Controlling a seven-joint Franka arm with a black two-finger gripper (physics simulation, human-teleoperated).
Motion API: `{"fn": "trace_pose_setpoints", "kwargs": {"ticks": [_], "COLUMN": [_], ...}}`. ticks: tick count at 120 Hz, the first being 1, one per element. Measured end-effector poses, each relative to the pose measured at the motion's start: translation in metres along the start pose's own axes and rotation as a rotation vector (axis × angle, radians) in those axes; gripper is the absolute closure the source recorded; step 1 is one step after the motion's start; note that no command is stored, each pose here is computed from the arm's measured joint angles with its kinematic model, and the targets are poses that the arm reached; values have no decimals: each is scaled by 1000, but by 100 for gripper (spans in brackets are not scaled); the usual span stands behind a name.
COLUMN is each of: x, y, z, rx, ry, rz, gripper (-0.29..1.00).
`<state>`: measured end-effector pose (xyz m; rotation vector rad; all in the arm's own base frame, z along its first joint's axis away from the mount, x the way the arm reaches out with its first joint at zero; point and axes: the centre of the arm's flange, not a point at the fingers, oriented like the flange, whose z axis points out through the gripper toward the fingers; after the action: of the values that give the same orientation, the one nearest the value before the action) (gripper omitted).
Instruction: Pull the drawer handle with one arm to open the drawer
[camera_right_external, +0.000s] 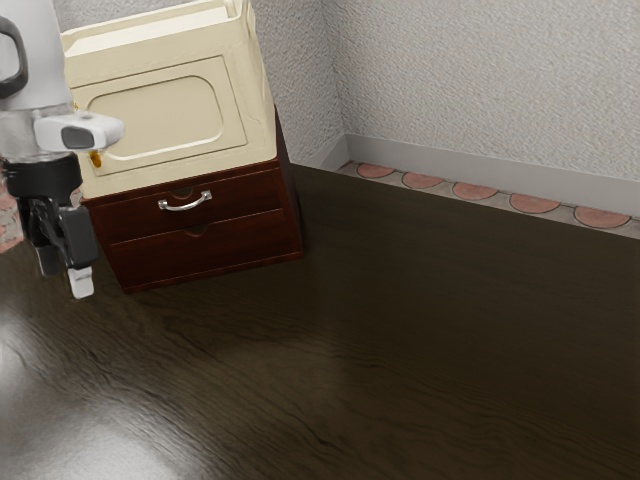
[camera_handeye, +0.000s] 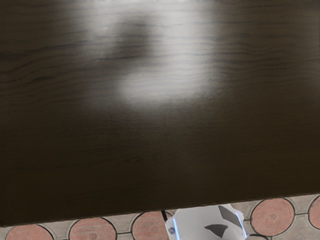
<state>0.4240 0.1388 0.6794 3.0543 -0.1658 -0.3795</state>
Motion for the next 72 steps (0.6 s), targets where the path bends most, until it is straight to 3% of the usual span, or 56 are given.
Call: {"fn": "trace_pose_setpoints", "kwargs": {"ticks": [24,56,72], "x": [17,31,43], "y": [-9,-32,-54], "z": [-21,-22,-14], "rx": [97,161,263], "ry": [180,229,261], "rz": [150,273,343], "gripper": [0,0,0]}}
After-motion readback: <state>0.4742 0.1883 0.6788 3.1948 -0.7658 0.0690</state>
